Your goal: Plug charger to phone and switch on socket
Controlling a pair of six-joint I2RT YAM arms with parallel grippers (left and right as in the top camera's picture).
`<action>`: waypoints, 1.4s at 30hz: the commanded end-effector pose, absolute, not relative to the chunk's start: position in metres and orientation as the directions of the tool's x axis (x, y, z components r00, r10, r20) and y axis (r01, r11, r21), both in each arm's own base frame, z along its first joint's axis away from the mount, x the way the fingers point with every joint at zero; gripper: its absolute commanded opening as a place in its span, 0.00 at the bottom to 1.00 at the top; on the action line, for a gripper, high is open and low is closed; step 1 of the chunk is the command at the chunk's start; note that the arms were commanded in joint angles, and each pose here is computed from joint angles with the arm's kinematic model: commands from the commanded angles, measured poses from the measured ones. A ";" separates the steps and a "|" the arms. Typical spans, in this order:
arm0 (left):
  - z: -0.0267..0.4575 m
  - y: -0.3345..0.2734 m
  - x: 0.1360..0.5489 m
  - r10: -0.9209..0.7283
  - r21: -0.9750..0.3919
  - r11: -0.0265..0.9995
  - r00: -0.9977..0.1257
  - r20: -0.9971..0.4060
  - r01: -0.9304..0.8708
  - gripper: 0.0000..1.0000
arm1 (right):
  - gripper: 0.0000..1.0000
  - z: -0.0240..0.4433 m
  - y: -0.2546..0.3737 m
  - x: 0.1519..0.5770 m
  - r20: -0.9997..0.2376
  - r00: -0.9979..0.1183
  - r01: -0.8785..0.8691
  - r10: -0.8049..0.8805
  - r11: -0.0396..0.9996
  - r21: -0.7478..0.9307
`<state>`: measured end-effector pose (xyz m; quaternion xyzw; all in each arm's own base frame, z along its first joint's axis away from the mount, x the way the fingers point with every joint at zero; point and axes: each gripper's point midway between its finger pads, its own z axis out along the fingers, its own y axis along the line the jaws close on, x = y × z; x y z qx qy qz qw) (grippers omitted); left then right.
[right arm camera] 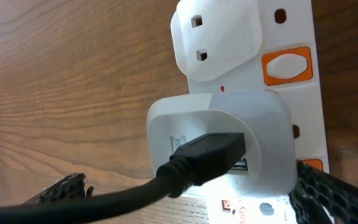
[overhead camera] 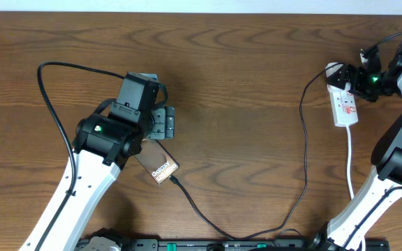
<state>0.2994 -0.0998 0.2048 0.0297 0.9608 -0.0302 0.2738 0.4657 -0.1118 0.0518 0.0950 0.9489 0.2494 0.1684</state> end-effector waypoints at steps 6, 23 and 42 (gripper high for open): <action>0.210 -0.099 0.301 0.050 -0.029 0.997 -0.841 -0.538 0.078 0.88 | 0.99 0.030 -0.082 0.462 -0.180 -0.947 0.115 0.268 0.800 0.589; 0.210 -0.099 0.301 0.050 -0.029 0.997 -0.841 -0.538 0.078 0.88 | 0.99 0.061 -0.146 0.441 -0.128 -0.880 0.388 0.458 0.847 0.365; 0.210 -0.099 0.301 0.050 -0.029 0.997 -0.841 -0.538 0.078 0.88 | 0.99 0.240 -0.118 0.387 -0.352 -0.762 0.448 0.543 0.835 0.320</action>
